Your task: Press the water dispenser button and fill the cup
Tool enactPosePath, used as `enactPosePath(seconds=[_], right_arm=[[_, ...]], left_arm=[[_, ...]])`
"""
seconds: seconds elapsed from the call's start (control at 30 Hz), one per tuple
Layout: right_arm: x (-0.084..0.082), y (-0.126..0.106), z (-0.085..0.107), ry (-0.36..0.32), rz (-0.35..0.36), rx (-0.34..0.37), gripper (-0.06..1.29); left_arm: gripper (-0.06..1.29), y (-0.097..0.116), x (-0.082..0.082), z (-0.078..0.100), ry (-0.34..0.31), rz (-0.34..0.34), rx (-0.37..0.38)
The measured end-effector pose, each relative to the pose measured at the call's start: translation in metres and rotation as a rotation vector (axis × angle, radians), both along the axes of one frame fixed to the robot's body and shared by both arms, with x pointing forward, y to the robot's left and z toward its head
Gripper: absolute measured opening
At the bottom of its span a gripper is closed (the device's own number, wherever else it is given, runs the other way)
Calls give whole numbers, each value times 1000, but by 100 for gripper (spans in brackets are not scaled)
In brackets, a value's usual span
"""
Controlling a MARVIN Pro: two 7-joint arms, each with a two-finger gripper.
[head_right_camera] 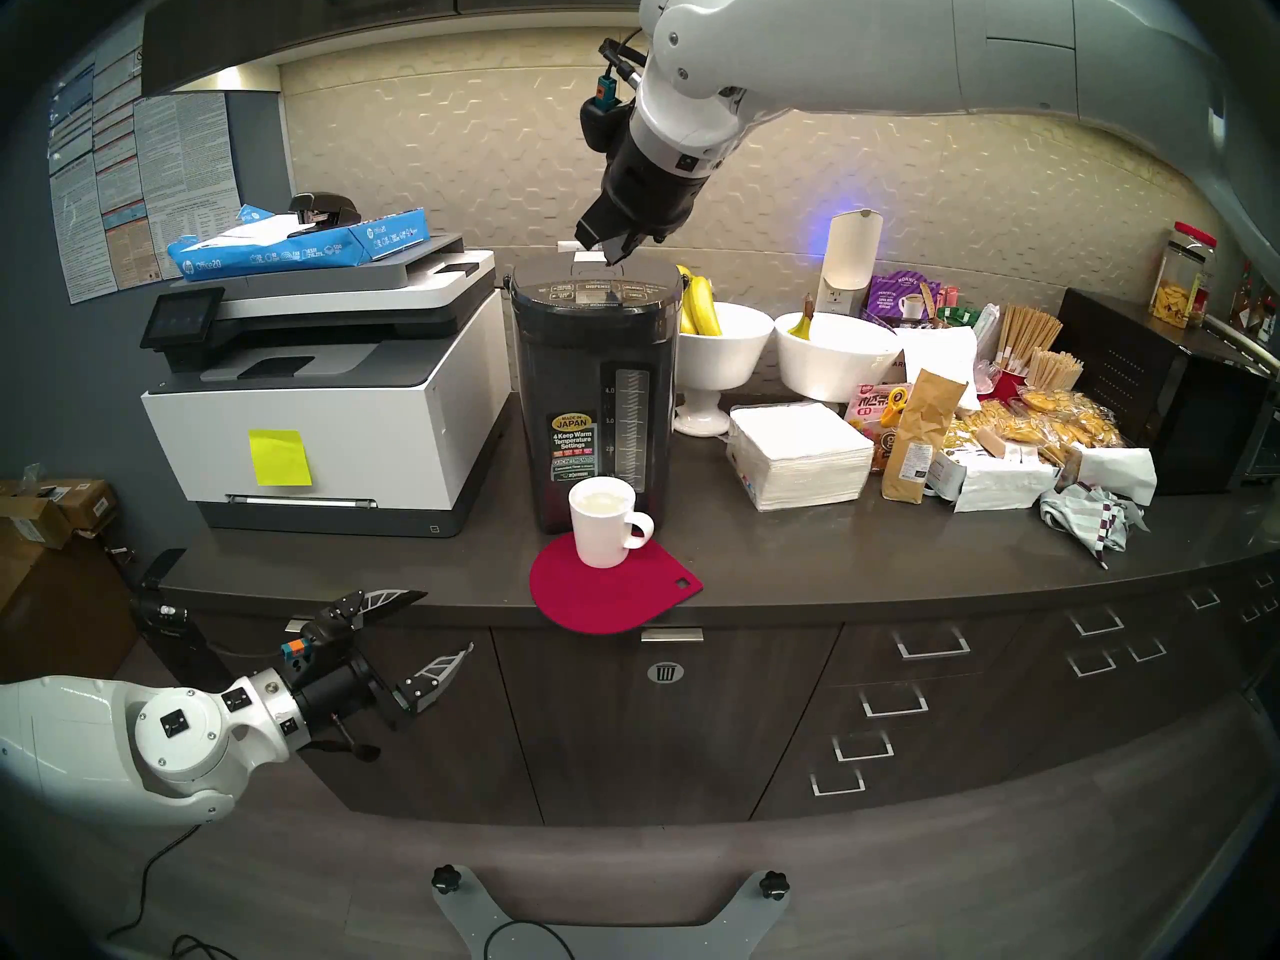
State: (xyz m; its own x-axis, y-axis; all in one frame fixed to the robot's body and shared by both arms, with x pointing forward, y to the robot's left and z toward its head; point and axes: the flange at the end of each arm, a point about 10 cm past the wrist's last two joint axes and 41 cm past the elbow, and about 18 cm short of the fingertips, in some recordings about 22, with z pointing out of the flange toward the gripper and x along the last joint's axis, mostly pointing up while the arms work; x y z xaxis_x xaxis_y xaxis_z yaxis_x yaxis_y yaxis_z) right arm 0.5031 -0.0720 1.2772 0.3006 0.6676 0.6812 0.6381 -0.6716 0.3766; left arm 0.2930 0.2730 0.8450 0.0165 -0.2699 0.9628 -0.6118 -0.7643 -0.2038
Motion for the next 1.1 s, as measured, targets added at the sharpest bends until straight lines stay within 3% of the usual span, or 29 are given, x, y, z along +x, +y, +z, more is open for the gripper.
enactPosePath(seconds=[0.5, 0.8, 1.1], right_arm=[[-20, -44, 75, -111, -46, 125, -3], [-39, -70, 94, -130, -66, 195, -3], [-55, -102, 85, -114, -112, 218, -3]], left_arm=[[126, 0, 0, 0, 1, 0, 0], [126, 0, 0, 0, 1, 0, 0], [126, 0, 0, 0, 1, 1, 0]])
